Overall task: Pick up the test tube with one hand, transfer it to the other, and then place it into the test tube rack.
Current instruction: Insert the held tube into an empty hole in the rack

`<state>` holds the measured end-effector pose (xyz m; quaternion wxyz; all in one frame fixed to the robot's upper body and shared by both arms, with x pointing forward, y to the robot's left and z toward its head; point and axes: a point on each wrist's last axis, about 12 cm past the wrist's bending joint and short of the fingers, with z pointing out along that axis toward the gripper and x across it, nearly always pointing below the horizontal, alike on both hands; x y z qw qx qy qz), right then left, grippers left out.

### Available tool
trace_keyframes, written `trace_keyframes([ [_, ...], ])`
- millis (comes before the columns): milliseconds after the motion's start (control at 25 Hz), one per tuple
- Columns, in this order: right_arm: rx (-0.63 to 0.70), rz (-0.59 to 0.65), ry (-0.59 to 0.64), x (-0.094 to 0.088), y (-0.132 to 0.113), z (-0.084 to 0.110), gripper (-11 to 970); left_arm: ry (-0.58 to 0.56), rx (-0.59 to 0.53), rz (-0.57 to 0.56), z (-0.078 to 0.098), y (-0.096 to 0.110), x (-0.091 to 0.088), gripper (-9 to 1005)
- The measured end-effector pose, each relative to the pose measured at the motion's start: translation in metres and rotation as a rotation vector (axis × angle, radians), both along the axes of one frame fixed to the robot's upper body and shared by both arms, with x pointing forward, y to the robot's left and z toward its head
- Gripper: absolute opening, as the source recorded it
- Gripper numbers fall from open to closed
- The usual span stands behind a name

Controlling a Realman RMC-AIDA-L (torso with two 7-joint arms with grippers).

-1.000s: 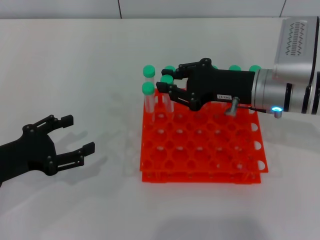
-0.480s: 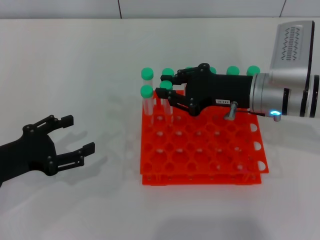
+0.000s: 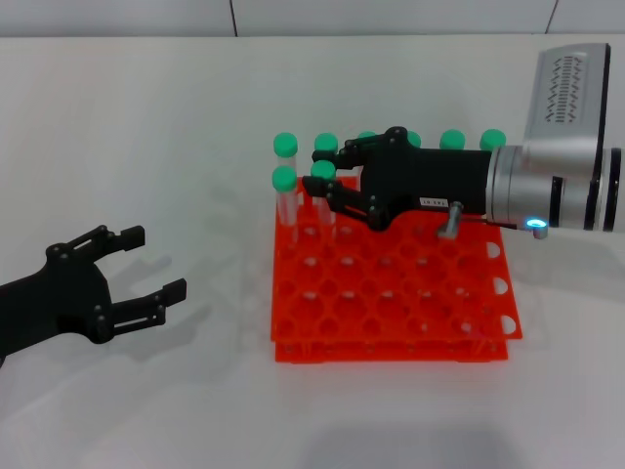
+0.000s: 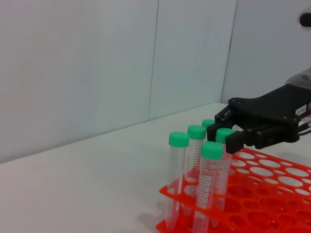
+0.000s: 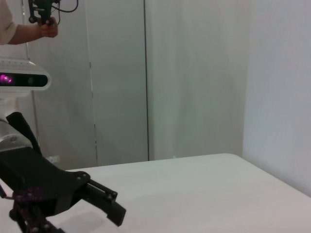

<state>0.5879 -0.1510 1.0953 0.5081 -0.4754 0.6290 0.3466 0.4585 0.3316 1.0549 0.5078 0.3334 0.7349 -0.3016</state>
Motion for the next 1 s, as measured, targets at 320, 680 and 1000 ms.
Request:
trace_keyframes([
  [320, 0.004, 0.012, 0.001, -0.002, 0.001, 0.001, 398, 0.002, -0.001, 0.001, 0.0, 0.0, 0.0, 894],
  [680, 0.02, 0.019, -0.009, -0.001, 0.001, 0.006, 537, -0.001, 0.001, 0.0, 0.001, 0.0, 0.001, 894],
  [1000, 0.053, 0.067, -0.013, -0.01, -0.011, 0.016, 586, -0.008, 0.0, -0.003, 0.004, 0.003, 0.002, 894],
])
